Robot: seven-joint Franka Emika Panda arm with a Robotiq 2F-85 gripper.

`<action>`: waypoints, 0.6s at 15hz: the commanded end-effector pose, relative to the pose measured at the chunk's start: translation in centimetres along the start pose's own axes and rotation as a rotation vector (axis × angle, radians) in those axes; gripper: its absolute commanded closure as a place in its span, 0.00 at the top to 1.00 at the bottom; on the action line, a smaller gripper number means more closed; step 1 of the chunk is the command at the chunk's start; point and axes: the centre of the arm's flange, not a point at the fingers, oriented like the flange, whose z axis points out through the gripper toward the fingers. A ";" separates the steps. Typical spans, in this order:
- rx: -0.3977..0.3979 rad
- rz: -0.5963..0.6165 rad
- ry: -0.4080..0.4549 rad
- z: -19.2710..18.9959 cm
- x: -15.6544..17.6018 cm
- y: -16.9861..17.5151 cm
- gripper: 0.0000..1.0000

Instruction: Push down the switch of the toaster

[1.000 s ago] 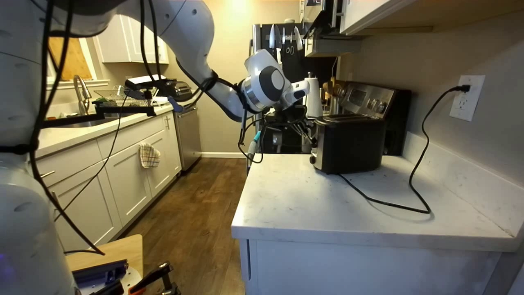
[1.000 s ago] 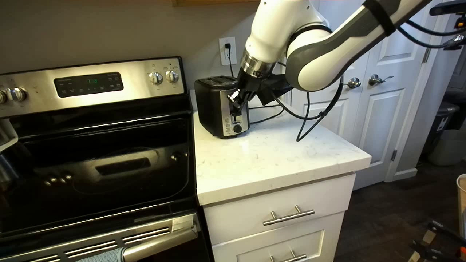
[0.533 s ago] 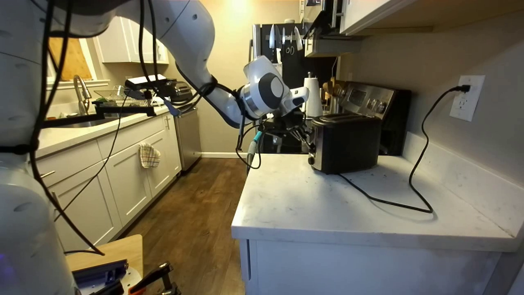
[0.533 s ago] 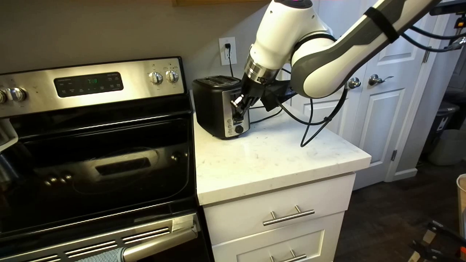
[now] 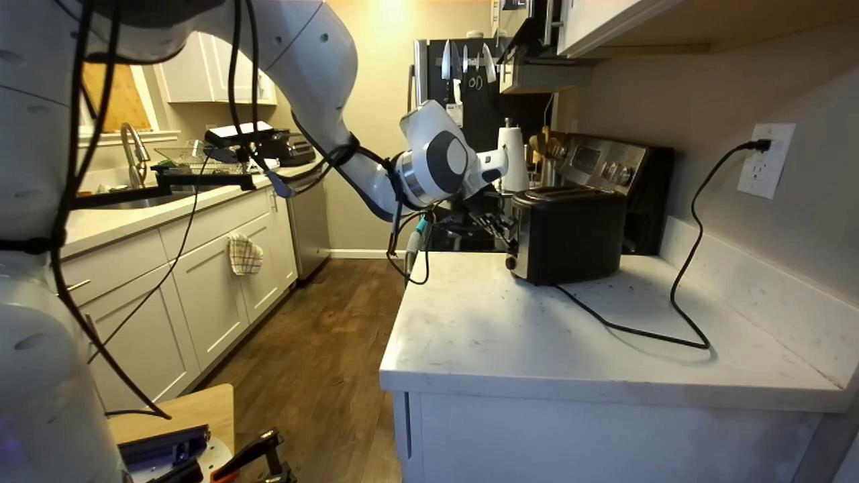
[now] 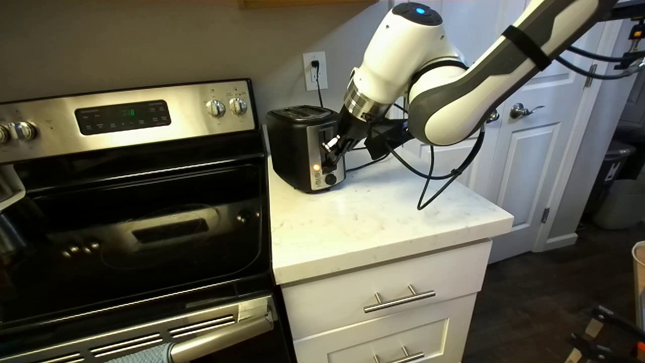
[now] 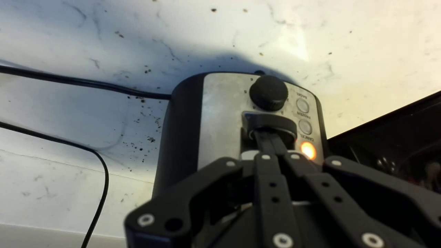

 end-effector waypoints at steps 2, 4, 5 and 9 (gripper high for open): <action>0.005 0.022 -0.056 1.4 -1.4 0.6 0.00; 0.018 0.040 -0.018 -2.1 -0.1 0.4 0.00; 0.025 0.038 0.006 -3.7 0.4 0.4 0.00; 0.101 0.071 -0.028 -9.8 2.1 -0.4 0.00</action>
